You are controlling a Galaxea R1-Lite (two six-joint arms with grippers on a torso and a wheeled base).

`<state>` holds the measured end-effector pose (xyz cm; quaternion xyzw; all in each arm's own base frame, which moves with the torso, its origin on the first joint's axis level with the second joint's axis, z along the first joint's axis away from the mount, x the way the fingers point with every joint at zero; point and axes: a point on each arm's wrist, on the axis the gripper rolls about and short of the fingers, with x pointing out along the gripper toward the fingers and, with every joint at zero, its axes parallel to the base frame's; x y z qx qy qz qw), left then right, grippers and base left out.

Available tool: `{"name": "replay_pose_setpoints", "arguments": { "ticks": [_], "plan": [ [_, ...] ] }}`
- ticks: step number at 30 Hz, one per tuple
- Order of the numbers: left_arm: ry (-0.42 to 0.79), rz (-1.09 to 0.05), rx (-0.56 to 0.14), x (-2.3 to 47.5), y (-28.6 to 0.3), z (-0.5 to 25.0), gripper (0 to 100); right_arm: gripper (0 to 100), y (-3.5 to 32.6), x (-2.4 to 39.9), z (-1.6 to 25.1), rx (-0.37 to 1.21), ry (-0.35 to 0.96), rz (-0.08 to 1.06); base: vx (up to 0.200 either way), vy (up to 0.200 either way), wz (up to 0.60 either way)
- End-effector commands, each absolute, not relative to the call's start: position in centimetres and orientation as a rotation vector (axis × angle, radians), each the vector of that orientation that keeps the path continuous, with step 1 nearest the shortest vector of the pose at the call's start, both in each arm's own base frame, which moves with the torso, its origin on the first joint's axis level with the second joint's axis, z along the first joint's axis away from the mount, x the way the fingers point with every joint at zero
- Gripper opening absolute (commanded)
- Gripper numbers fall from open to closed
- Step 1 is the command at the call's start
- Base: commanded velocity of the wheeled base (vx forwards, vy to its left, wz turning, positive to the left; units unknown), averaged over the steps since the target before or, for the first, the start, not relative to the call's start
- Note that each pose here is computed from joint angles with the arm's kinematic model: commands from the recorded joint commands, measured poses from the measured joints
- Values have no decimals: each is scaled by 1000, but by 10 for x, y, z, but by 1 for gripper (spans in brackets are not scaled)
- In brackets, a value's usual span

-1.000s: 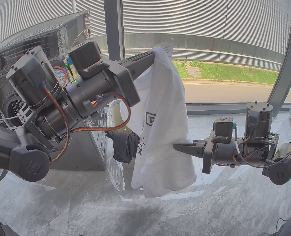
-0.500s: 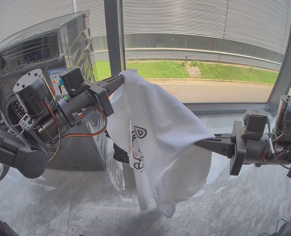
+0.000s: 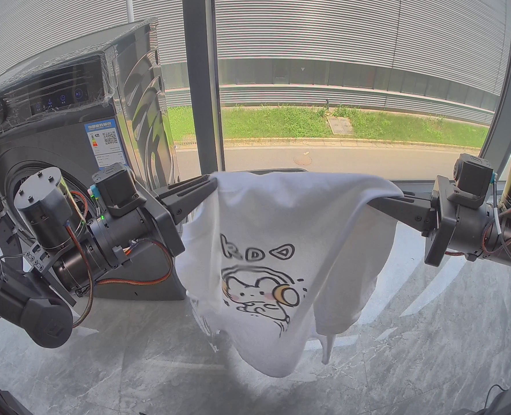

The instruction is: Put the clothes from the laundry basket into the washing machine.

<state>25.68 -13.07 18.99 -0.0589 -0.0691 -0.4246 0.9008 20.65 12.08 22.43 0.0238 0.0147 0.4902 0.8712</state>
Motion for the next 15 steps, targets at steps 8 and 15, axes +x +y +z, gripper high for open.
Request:
{"name": "replay_pose_setpoints", "arguments": {
  "ticks": [8,15],
  "plan": [
    [-91,-1002,-107,242,-127,166,100,0,121,195,241,45,-37,1127,0,0,0],
    [-18,-1281,24,220,-118,117,100,0,119,189,246,37,-63,1181,0,0,0]
  ]
}}
